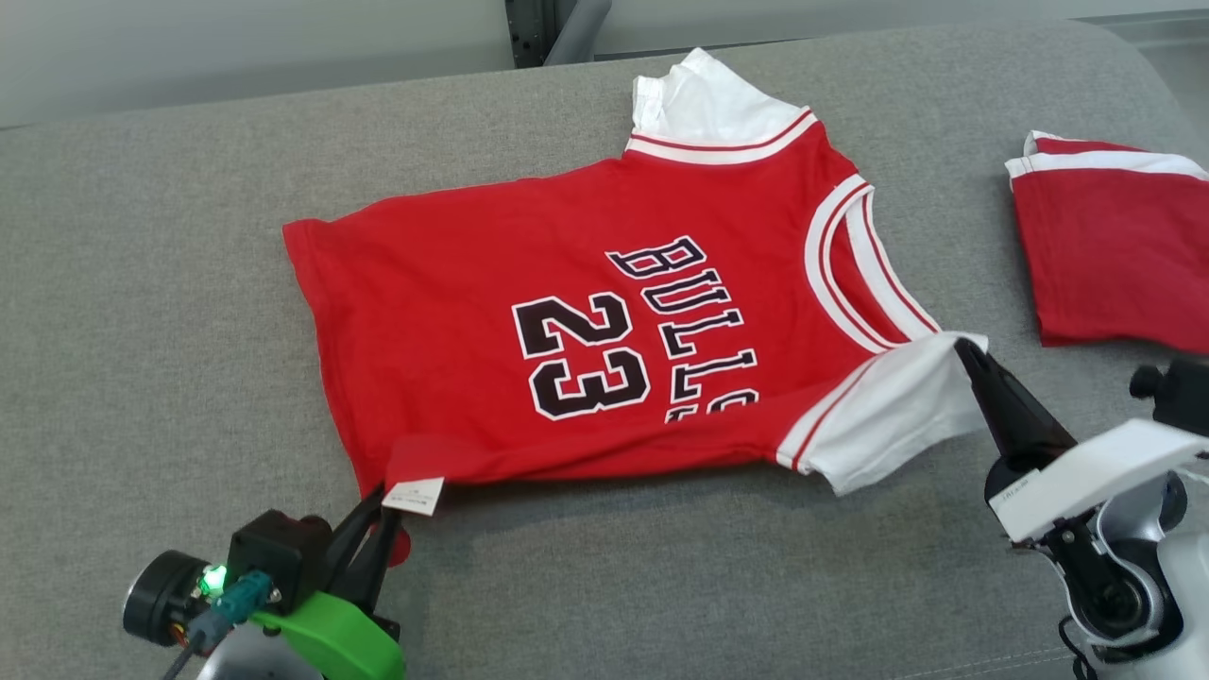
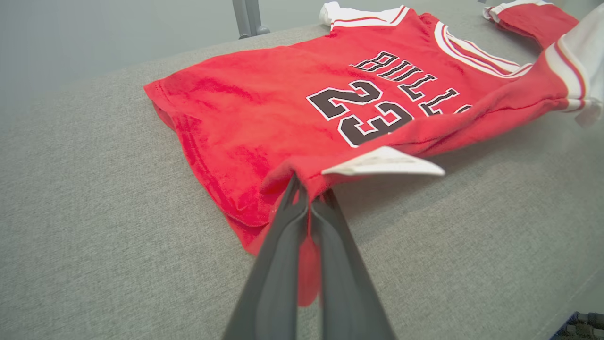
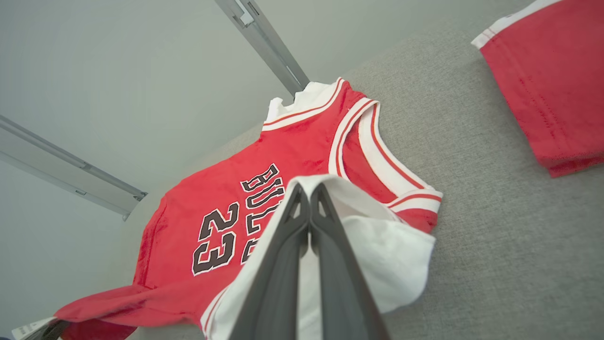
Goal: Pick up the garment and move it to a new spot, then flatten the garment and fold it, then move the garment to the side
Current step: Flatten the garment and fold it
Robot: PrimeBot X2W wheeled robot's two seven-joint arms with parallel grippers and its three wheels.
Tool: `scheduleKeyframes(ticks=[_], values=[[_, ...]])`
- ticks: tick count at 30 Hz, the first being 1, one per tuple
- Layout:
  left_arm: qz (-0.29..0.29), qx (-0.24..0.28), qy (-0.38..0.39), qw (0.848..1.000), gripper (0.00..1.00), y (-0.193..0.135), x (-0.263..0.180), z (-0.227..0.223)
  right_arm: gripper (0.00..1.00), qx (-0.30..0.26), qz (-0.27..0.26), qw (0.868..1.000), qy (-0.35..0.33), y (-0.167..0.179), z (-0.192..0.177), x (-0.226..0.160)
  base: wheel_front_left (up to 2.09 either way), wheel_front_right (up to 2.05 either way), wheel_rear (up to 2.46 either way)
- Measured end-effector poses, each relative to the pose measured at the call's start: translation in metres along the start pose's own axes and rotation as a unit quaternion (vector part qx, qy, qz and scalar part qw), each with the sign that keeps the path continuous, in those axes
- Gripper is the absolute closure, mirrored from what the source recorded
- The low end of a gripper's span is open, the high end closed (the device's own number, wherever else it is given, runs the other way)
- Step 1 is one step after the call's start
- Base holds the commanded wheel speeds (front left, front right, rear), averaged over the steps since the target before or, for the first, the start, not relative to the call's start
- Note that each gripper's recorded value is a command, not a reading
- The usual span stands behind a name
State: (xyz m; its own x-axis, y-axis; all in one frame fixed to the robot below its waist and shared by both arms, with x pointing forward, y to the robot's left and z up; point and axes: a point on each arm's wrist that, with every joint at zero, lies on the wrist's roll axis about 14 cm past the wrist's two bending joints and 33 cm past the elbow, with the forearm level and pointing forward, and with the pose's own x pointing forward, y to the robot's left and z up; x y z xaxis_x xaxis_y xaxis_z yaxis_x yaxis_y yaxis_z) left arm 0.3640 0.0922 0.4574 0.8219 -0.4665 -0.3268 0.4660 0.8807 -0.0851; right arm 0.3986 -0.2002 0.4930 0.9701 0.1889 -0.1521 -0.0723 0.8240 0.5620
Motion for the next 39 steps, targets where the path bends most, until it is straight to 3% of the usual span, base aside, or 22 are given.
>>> scheduleKeyframes(ticks=[15, 27, 28, 29, 30, 33, 39], values=[[-0.018, 0.032, 0.101, 0.994, 1.00, 0.047, 0.070, -0.019, 1.00, -0.032, 0.003, 0.998, 0.053, 0.001, -0.018, 0.112, 0.00, 0.00, 0.00], [-0.021, 0.062, 0.152, 0.986, 0.98, 0.068, 0.079, -0.037, 1.00, -0.091, 0.017, 0.993, 0.071, 0.006, -0.043, 0.141, 0.00, 0.00, 0.00], [-0.023, 0.062, 0.152, 0.986, 0.76, 0.067, 0.079, -0.037, 0.81, -0.098, 0.019, 0.993, 0.068, 0.006, -0.043, 0.141, 0.00, 0.00, 0.00], [-0.024, 0.061, 0.153, 0.986, 0.50, 0.067, 0.079, -0.038, 0.06, -0.106, 0.021, 0.992, 0.064, 0.007, -0.043, 0.141, 0.00, 0.00, 0.00], [-0.023, 0.060, 0.149, 0.987, 0.00, 0.067, 0.079, -0.038, 0.00, -0.111, 0.022, 0.992, 0.059, 0.007, -0.042, 0.141, 0.00, 0.00, 0.00], [-0.021, 0.046, 0.134, 0.990, 0.00, 0.065, 0.080, -0.033, 0.00, -0.121, 0.026, 0.991, 0.047, 0.008, -0.039, 0.139, 0.00, 0.00, 0.00], [0.032, -0.035, 0.070, 0.996, 0.00, 0.065, 0.062, -0.022, 0.00, -0.168, 0.037, 0.985, -0.011, 0.001, -0.011, 0.118, 0.00, 0.00, 0.00]])
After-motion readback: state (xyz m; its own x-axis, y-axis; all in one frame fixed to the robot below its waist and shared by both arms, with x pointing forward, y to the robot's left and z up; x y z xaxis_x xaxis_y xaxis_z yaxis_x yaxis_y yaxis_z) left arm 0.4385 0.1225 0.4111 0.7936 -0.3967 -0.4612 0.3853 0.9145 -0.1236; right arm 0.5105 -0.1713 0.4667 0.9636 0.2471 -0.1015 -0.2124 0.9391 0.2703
